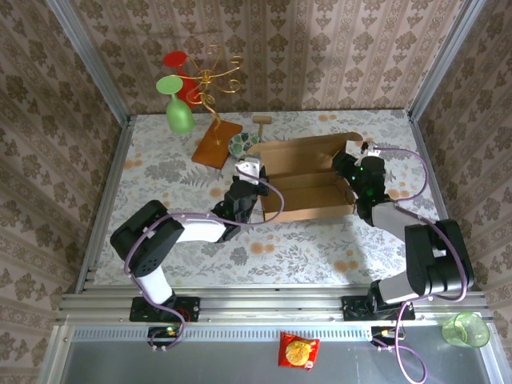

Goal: Fold the paper box

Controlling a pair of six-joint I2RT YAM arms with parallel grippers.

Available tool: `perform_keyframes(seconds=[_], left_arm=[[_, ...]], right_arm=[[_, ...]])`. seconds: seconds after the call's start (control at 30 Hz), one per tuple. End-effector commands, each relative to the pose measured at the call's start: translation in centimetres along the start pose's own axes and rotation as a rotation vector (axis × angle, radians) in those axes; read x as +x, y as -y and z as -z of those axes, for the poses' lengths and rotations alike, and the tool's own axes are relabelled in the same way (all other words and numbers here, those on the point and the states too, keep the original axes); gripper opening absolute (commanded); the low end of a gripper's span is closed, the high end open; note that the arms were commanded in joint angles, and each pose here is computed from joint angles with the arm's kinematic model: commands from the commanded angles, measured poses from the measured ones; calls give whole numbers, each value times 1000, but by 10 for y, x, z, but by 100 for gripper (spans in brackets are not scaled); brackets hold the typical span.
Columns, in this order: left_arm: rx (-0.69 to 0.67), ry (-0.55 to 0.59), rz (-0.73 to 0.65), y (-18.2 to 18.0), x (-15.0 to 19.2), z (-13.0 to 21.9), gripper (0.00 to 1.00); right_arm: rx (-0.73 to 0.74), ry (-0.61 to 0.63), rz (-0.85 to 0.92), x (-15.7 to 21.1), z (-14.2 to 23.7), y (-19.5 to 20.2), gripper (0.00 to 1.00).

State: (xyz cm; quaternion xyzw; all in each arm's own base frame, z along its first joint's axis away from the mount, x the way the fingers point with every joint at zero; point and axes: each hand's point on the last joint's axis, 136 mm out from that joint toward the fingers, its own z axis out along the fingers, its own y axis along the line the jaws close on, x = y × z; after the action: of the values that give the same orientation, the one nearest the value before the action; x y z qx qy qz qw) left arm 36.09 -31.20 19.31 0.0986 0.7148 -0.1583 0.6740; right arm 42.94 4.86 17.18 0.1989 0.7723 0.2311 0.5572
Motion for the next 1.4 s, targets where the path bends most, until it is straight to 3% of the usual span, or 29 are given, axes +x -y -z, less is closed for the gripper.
perform_keyframes(seconds=[0.0,0.17,0.43,0.63,0.9,1.37], left_arm=[[-12,6,-112,15,17,10,0],[-42,-6,-162,26,40,23,0],[-67,5,-204,42,49,38,0],[-72,-32,-229,41,59,50,0],[-115,-50,-298,39,77,50,0],[-178,-60,-344,37,94,48,0]], right_arm=[[56,-73,-21,11,12,2,31],[106,-120,-16,29,30,17,32],[182,-158,-41,46,54,39,33],[221,-183,-122,54,74,45,43],[270,-214,-374,52,116,31,52],[260,-204,-702,61,165,15,51]])
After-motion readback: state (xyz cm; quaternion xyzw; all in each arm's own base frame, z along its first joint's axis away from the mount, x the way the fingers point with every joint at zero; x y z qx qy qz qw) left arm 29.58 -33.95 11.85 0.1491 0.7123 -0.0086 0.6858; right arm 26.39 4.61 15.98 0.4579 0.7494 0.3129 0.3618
